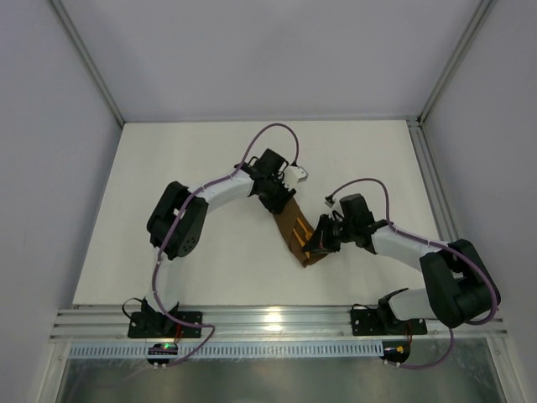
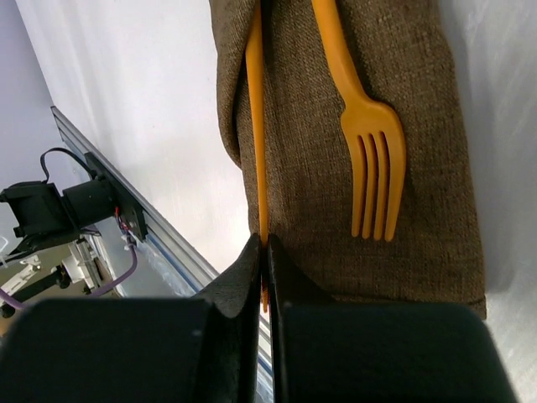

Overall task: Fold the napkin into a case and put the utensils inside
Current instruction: Stuff the knife into the folded napkin.

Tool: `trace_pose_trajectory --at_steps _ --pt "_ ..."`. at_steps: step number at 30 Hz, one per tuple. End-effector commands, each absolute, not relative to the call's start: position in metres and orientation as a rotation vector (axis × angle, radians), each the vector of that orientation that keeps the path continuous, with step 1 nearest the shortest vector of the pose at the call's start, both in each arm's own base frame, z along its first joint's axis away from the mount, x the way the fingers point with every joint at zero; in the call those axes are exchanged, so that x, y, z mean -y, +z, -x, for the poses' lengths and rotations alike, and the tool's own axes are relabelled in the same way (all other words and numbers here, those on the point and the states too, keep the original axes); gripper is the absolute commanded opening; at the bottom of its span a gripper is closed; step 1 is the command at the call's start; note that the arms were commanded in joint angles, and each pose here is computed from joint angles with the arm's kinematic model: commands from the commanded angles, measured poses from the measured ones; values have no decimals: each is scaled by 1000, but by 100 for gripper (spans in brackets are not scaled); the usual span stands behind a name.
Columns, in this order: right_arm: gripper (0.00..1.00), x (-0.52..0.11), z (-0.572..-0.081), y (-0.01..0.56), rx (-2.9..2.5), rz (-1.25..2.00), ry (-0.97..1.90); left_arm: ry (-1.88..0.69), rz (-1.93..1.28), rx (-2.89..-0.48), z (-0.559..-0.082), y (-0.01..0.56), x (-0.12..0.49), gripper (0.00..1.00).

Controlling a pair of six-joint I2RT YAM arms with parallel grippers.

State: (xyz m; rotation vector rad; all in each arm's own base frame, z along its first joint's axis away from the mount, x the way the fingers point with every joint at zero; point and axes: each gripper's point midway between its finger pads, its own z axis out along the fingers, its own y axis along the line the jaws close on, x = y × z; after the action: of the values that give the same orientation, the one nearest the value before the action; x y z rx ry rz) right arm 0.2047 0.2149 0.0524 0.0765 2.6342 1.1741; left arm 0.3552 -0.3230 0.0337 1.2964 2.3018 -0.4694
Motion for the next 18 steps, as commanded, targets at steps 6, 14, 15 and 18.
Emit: trace_pose_trajectory --at_steps 6,14,15,18 --pt "3 -231 -240 55 -2546 -88 1166 -527 -1313 -2254 -352 43 336 37" --pt "13 -231 -249 47 -2543 -105 1110 -524 -1316 -2252 -352 44 335 37" --pt "16 -231 -251 47 -2541 -106 1101 -522 -1314 -2254 -352 44 335 37" --pt "35 -231 -252 49 -2548 -74 1060 -515 -1319 -2250 -351 44 334 37"
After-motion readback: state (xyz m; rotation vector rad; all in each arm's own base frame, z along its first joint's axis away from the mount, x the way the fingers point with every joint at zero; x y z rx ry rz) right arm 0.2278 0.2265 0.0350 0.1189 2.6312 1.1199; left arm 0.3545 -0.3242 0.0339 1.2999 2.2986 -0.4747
